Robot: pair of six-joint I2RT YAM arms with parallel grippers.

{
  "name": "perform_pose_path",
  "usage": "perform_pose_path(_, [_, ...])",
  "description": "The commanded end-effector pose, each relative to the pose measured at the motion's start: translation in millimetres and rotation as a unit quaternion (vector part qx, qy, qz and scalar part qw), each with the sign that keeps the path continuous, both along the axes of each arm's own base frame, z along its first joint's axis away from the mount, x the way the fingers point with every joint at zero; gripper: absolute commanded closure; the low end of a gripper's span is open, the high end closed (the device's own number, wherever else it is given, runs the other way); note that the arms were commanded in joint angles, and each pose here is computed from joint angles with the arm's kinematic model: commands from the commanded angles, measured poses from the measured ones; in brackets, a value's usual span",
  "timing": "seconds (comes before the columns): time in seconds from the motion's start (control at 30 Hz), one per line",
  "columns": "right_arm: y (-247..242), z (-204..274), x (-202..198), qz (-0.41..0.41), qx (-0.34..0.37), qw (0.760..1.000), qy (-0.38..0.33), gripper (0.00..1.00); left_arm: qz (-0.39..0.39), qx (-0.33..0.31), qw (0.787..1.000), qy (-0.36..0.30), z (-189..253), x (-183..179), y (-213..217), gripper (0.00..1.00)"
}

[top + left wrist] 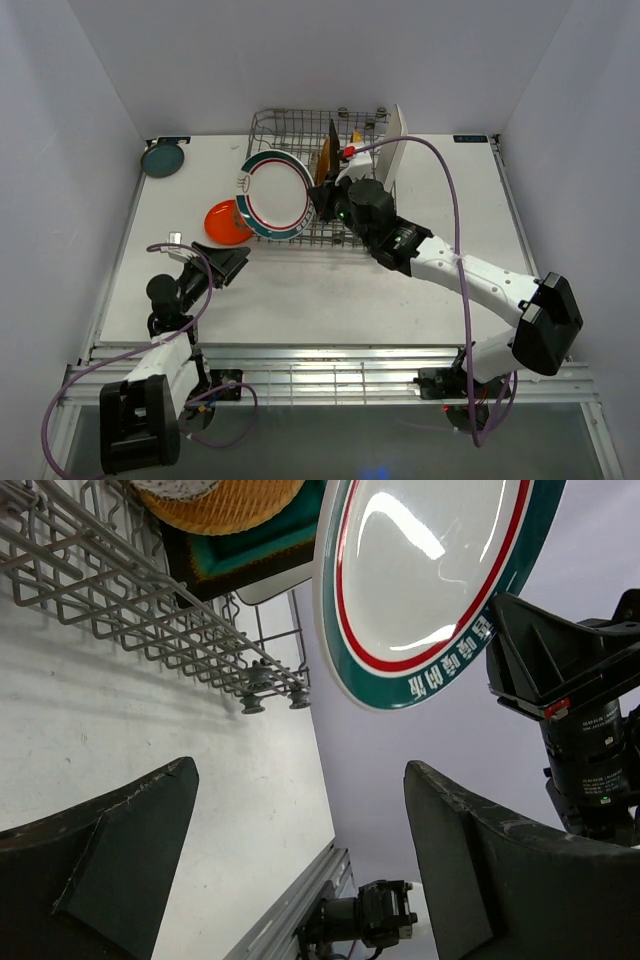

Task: Load the plates into the dish rack
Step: Insert the plate into the dish rack.

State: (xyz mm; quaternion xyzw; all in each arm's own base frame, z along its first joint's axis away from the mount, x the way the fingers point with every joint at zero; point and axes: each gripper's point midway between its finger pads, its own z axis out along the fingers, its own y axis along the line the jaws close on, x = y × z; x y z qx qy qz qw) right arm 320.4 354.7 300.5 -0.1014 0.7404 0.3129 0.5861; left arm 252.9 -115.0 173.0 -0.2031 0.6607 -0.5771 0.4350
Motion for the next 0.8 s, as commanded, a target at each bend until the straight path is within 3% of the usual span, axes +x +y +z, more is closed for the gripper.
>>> perform_pose_path(0.0, [-12.7, 50.5, 22.5, -0.072, 0.033, 0.995, -0.061, 0.92, 0.014, -0.002, 1.0, 0.013, -5.0, 2.5, 3.0, 0.05])
perform_pose_path(0.3, [-4.2, 50.8, 57.6, -0.167, -0.018, 0.982, -0.082, 0.92, 0.02, 0.001, 1.0, 0.005, -3.9, 0.0, 4.0, 0.05])
perform_pose_path(0.77, [17.8, 65.6, 108.6, -0.317, -0.142, 0.928, -0.139, 0.92, 0.036, 0.002, 0.999, 0.017, -19.2, -8.7, 6.2, 0.05])
